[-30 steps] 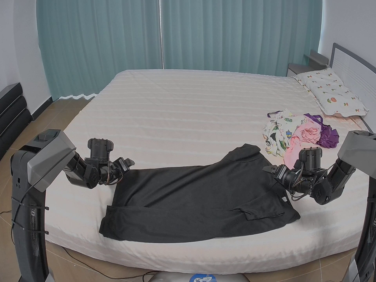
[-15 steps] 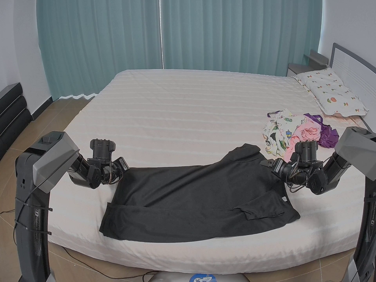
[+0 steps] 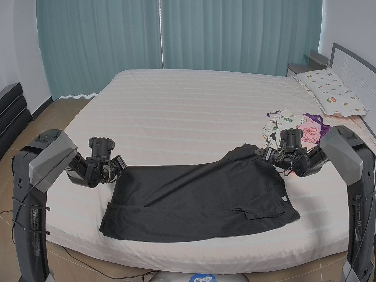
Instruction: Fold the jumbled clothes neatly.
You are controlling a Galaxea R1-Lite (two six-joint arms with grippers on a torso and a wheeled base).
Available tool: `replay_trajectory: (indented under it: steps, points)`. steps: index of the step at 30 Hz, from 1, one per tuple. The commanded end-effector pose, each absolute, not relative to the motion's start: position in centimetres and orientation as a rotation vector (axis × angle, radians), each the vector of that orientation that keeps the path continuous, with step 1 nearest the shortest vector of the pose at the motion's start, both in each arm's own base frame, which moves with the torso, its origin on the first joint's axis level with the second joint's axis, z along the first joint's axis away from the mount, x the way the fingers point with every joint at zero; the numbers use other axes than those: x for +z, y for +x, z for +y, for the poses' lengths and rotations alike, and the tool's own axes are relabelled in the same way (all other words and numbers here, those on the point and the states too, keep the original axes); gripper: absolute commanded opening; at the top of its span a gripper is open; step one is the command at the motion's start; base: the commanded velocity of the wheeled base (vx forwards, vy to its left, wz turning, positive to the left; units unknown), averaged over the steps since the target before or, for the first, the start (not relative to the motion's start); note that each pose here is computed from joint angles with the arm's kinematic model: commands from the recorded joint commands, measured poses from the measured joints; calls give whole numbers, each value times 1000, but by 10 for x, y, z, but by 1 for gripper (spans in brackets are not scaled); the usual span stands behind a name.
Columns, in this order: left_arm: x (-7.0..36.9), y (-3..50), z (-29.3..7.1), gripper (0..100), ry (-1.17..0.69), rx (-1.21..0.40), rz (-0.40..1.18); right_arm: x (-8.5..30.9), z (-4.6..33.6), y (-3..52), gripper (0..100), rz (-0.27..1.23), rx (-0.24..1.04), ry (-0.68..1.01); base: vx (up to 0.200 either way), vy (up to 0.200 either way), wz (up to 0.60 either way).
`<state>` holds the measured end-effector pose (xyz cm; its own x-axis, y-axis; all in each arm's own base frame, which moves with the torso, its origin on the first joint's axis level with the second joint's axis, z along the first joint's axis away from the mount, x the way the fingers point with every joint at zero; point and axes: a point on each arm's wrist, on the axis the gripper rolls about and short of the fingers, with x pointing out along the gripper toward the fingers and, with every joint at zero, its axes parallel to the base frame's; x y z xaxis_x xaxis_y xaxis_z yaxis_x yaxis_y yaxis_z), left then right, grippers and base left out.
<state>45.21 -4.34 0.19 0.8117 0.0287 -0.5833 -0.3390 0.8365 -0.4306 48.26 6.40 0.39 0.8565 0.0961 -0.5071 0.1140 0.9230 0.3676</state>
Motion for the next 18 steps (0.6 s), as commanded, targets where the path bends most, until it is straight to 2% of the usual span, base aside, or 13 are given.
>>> replay_trajectory:
  steps: [1, 5, 18]
  points:
    - [6, 449, -43, 0, -554, 209, 595, -35, 71, 494, 100, 576, -13, 384, 0, 0, 0]
    - [5, 447, -44, 0, -551, 209, 601, -34, 68, 508, 100, 526, -16, 402, 0, 0, 0]
    - [4, 446, -45, 0, -549, 208, 608, -30, 68, 514, 100, 498, -9, 409, 0, 0, 0]
